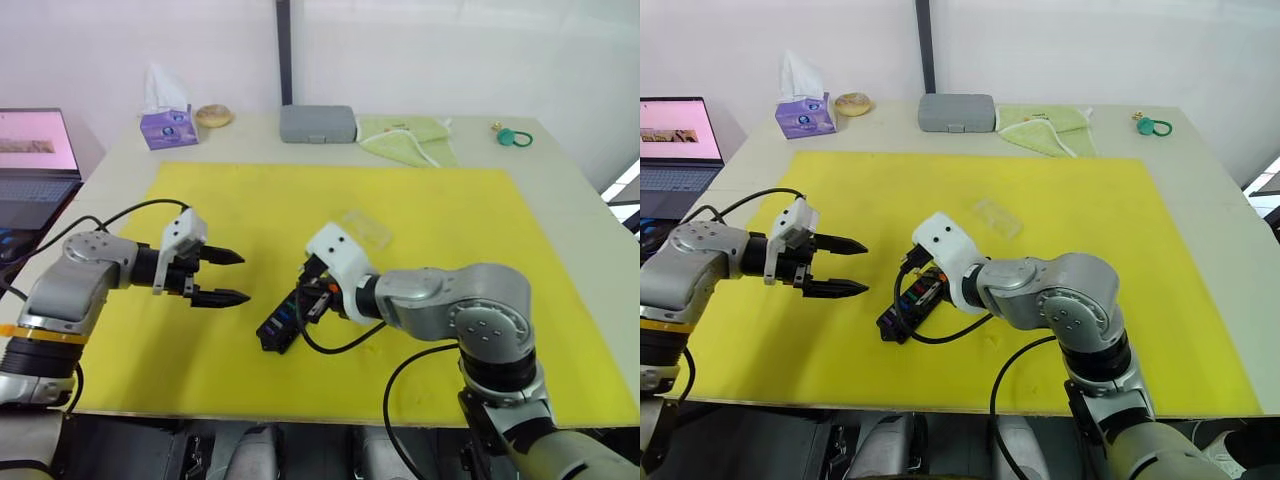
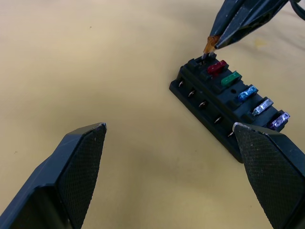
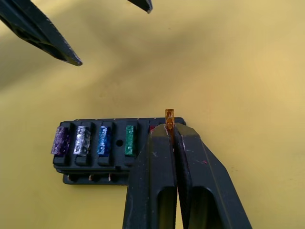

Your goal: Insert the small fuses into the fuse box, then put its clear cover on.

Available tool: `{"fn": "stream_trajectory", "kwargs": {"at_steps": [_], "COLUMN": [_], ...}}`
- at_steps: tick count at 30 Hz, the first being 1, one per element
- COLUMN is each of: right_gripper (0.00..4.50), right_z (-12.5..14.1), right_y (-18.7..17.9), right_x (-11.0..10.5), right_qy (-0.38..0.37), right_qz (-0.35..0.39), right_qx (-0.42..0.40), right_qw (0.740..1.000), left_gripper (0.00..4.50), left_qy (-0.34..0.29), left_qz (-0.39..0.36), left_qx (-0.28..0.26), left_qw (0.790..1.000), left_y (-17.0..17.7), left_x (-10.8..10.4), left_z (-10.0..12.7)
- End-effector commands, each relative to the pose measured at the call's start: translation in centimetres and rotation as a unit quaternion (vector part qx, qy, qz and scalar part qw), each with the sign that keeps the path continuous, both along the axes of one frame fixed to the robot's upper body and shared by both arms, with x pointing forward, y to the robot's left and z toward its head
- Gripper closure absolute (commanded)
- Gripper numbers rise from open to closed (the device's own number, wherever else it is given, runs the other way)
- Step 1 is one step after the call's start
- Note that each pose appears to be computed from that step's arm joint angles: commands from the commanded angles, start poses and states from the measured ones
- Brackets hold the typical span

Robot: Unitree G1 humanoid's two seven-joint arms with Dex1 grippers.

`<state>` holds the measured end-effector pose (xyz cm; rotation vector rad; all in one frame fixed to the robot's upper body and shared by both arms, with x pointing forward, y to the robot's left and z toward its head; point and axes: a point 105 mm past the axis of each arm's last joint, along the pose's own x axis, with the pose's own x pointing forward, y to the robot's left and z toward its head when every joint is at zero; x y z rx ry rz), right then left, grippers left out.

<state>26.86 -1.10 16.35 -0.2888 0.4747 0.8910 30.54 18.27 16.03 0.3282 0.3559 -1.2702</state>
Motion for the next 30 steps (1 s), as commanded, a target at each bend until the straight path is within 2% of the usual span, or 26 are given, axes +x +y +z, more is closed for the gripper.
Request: {"fn": "stream_trajectory", "kwargs": {"at_steps": [1, 16, 30], "right_gripper": [4.49, 4.49, 4.49], "right_z": [0.07, -0.58, 0.08], "right_y": [-0.31, -0.63, -0.32], "right_x": [-0.14, 0.05, 0.30], "right_qy": [0.003, 0.013, -0.007], "right_qz": [0.000, -0.017, -0.014], "right_qx": [0.002, -0.008, -0.019], "right_qw": [1.000, 1.000, 1.000], "left_gripper": [0.00, 0.00, 0.00], "left_qy": [-0.019, -0.017, -0.013], "left_qz": [-0.003, -0.003, -0.005], "left_qx": [0.002, 0.000, -0.008], "left_qw": [1.000, 1.000, 1.000], "left_y": [0.03, -0.08, -0.37], "left_x": [0.22, 0.31, 0.14], "left_z": [1.00, 0.96, 0.85]}}
